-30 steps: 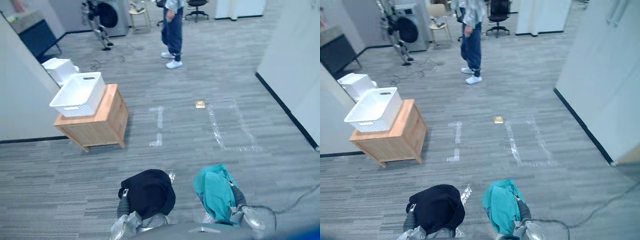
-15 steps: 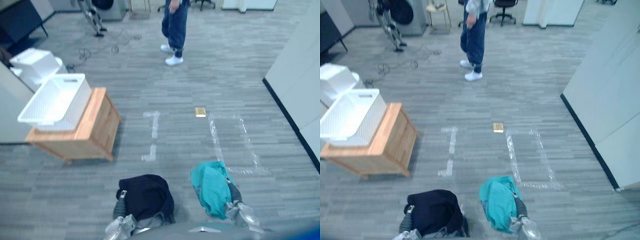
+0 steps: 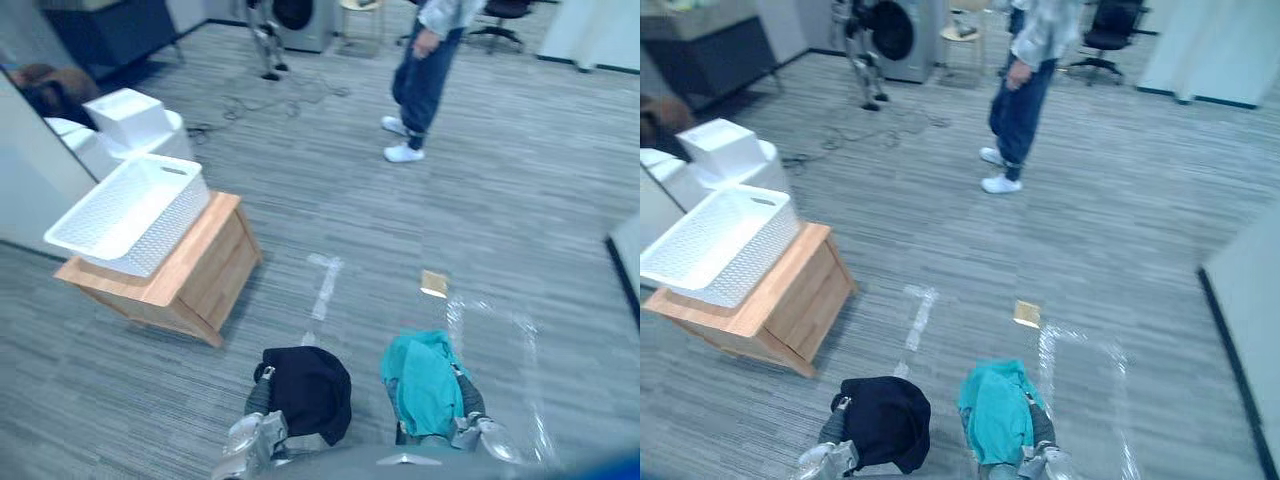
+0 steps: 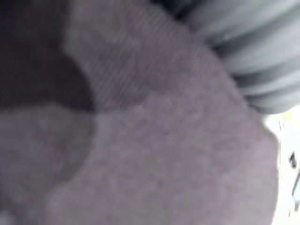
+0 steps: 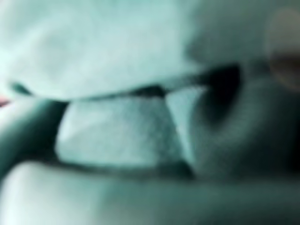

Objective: Tidy the bed and pick cloth on bed and put in laundry

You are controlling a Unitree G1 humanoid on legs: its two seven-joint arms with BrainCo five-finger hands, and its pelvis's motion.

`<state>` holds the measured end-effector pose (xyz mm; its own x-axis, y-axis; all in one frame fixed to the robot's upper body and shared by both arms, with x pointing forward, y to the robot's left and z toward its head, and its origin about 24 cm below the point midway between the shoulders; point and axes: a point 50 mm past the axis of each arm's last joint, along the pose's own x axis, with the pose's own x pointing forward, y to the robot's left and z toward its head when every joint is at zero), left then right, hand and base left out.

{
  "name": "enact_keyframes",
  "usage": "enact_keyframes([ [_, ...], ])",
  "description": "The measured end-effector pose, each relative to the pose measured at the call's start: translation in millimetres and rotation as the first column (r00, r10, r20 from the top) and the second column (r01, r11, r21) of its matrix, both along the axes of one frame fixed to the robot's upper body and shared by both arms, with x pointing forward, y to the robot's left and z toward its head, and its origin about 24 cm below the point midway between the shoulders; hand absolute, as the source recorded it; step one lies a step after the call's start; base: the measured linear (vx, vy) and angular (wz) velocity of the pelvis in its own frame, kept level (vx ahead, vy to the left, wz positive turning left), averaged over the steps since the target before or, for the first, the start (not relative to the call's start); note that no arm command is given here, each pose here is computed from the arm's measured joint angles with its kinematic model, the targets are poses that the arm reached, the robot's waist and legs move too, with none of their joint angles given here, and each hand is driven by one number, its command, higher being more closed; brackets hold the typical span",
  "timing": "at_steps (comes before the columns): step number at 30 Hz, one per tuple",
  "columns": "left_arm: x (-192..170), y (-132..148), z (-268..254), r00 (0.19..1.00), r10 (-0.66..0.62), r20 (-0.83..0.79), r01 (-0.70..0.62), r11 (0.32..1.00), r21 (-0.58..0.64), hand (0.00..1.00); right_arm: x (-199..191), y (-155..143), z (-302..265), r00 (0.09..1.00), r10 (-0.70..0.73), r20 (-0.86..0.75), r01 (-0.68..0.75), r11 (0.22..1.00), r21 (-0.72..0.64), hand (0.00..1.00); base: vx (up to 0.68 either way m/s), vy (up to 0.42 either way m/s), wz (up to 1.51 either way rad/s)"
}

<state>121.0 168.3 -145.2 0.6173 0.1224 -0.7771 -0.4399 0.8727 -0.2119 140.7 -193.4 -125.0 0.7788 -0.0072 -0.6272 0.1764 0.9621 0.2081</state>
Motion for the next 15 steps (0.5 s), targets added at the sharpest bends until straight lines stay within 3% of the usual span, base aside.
enact_keyframes([
  [7, 4.8, 10.4, 9.1, 0.995, 0.049, 0.092, -0.05, 0.999, 0.011, 1.0, 3.1, 4.3, 3.7, 0.998, 0.048, 0.041, -0.049, 0.999, 0.004, 1.0, 0.43, -0.283, 0.57],
  [11, 5.2, 2.7, 8.4, 0.995, 0.013, 0.096, -0.012, 1.0, -0.019, 1.0, 3.3, 2.3, 4.0, 0.996, 0.076, 0.037, -0.075, 0.997, -0.032, 1.0, 0.36, 0.0, 0.64],
  [15, 9.1, 20.7, 11.8, 0.994, -0.003, 0.111, -0.001, 0.999, 0.037, 1.0, 15.7, 13.9, 6.4, 0.989, 0.132, 0.06, -0.129, 0.99, -0.049, 1.0, 0.29, 0.108, 0.74],
])
